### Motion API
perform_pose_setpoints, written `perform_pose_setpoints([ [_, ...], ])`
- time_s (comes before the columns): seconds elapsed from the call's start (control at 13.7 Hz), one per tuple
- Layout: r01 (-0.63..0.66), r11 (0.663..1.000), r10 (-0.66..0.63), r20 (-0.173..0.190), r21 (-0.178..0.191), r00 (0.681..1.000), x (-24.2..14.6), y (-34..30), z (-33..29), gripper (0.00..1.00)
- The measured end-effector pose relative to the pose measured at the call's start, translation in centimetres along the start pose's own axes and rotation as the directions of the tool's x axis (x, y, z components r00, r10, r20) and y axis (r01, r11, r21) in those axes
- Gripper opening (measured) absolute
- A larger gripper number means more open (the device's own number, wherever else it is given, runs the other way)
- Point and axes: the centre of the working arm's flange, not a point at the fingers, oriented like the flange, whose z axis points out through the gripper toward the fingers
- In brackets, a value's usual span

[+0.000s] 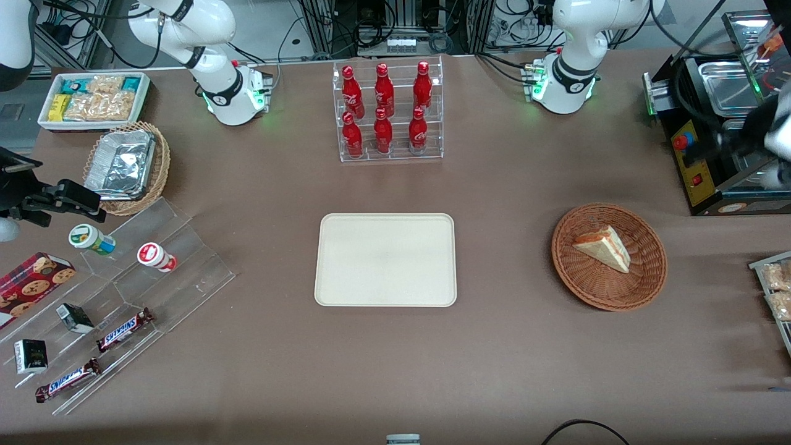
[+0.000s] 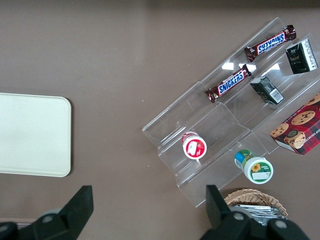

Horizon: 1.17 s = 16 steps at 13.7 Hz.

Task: Place sandwich from basket to tray
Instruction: 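Move the left gripper over the wicker basket toward the sandwich, then lower the open left gripper around the wrapped sandwich in the basket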

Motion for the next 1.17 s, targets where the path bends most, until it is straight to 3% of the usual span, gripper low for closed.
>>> perform_pose_setpoints([
  [0.15,0.142,0.990,-0.142,0.022,-0.001,0.990,2.3,-1.8,3.3,1.00],
  [0.29,0.292,0.956,-0.292,0.017,-0.008,0.956,3.6,-3.2,6.9,1.00],
  [0.59,0.554,0.832,-0.555,-0.001,-0.023,0.832,4.3,-2.2,15.9,1.00],
  [0.8,0.638,0.767,-0.641,-0.028,-0.060,0.767,3.6,-1.2,22.0,1.00],
  [1.17,0.723,0.680,-0.730,-0.024,-0.120,0.683,3.4,1.4,26.5,1.00],
])
